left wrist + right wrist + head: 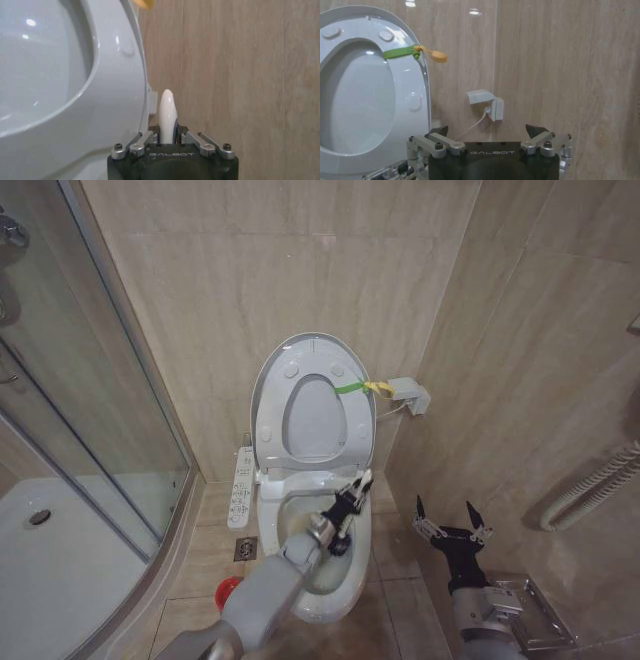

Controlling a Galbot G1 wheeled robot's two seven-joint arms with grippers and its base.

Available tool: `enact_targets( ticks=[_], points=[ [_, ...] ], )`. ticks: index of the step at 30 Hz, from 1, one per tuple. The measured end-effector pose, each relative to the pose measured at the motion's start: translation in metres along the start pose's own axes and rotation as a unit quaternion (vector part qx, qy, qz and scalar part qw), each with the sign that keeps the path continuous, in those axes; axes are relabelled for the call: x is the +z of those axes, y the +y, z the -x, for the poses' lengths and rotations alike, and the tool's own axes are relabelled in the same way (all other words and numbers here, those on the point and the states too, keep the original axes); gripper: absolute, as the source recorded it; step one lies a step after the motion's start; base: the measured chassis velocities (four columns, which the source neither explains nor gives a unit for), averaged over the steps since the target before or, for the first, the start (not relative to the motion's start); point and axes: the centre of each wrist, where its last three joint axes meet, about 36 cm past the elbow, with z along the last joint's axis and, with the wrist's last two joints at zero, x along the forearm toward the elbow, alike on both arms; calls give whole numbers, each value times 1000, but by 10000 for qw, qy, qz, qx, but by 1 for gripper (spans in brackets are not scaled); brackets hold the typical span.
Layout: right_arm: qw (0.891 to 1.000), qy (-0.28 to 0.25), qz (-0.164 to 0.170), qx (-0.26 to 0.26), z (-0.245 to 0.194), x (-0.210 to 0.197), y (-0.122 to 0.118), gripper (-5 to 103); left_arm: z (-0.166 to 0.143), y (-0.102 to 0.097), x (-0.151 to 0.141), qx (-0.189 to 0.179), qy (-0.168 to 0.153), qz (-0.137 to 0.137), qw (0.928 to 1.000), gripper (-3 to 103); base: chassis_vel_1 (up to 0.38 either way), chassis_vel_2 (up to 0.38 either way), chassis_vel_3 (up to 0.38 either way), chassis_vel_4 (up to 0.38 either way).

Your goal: Open the toilet lid, clean the toilet bowl with a toilet brush, close the toilet lid, and flush.

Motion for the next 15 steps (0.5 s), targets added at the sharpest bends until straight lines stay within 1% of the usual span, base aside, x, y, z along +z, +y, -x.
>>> enact_targets(
  ticks=[2,4,6,8,11,13,15],
  points=[
    [10000,0,0,0,0,0,0,100,-4,-7,3,13,-16,13,10000,21,0,0,0,0],
    [10000,0,0,0,0,0,0,100,-15,-14,12,37,64,5,10000,21,0,0,0,0],
    [10000,0,0,0,0,0,0,100,-17,-15,13,37,82,2,10000,21,0,0,0,0],
    [10000,0,0,0,0,0,0,100,-39,-18,29,-14,278,-3,9996,21,0,0,0,0],
    [10000,0,0,0,0,0,0,100,-50,-15,35,-70,372,30,9993,21,0,0,0,0],
    [10000,0,0,0,0,0,0,100,-65,-7,39,-190,463,94,9987,21,0,0,0,0],
    [10000,0,0,0,0,0,0,100,-71,-3,39,-244,461,124,9986,21,0,0,0,0]
  ],
)
